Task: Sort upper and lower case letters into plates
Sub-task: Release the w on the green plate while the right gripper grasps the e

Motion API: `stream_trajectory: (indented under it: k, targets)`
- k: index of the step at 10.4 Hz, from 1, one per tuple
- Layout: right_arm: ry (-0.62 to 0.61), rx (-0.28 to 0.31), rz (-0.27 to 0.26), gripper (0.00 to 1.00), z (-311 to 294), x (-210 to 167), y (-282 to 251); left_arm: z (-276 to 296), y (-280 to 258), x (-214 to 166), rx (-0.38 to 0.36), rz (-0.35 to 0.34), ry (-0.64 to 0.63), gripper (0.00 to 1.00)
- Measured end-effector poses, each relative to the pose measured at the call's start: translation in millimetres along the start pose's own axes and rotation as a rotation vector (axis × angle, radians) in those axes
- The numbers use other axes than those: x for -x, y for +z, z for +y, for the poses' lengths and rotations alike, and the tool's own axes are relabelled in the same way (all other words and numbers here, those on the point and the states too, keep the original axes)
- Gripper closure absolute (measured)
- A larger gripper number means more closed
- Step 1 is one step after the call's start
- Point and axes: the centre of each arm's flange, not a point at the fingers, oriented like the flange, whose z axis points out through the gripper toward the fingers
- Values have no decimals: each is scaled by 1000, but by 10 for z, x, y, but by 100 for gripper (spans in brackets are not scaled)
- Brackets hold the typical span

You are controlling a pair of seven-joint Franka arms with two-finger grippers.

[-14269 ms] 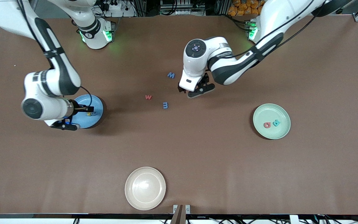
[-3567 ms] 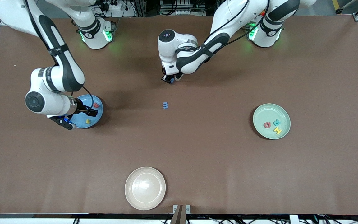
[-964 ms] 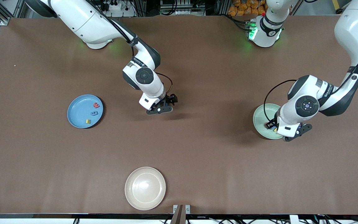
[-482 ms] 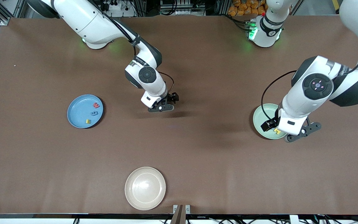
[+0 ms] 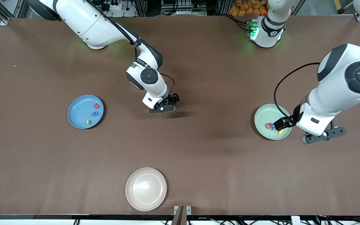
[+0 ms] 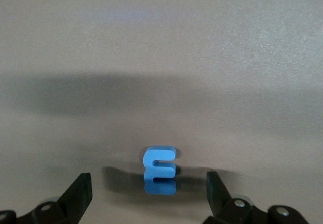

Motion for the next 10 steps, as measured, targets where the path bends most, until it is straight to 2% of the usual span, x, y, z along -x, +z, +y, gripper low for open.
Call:
stream_trajectory:
  k: [2,4,7,9,10]
  targets:
    - [7,1,0,3,3,-1,3,-145,-120,-64,29,-34,10,0]
    - [7,2,-3,7,8,2,21,-414,-391,-80,26,-13,54,0]
    - [8,3,-2,24,16,-6,25,-680,-752,21,-24,7,66,0]
    - [6,6,0,27,20,-8,25,-721,-947,129,-33,9,106,0]
    - [5,7,1,37,27,-13,25,-839,-1018,158,-21,-6,121,0]
